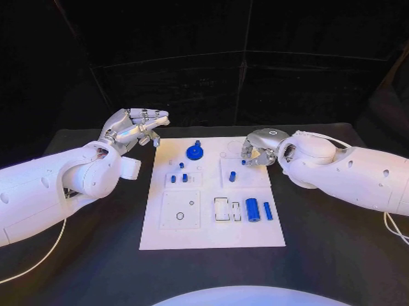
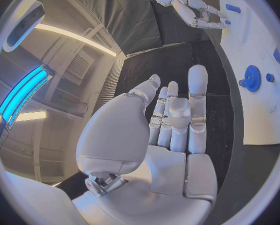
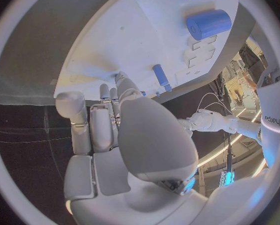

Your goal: Assemble the parts on the task board

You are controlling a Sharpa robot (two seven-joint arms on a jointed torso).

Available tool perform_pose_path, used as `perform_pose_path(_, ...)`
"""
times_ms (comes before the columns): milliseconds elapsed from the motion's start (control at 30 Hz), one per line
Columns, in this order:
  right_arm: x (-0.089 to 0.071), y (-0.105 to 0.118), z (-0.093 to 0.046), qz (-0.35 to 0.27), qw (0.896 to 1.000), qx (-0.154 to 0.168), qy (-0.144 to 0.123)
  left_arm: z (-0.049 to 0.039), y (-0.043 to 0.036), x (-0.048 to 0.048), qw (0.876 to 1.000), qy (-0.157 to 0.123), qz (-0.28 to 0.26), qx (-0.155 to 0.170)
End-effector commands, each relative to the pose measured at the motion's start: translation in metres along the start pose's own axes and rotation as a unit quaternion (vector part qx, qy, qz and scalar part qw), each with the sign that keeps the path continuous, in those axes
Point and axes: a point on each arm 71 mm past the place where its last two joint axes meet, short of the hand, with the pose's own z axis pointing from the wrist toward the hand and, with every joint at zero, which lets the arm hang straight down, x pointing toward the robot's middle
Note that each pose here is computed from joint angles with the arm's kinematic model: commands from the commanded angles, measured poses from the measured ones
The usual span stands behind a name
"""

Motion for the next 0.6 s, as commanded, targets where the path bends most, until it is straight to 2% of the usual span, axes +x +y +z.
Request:
perform_pose_path(33, 0.0018, 0.0020, 0.0013, -0.003, 1.000, -0.005, 0.009, -0.0001, -0.0029, -0.0005, 1.000, -0.009, -0.012, 0.014)
perform_pose_path(600, 0.0091, 0.0073, 0.0070, 0.001, 1.000, -0.010, 0.029, -0.0012, -0.0031, -0.0013, 1.000, -0.010, -0.012, 0.012)
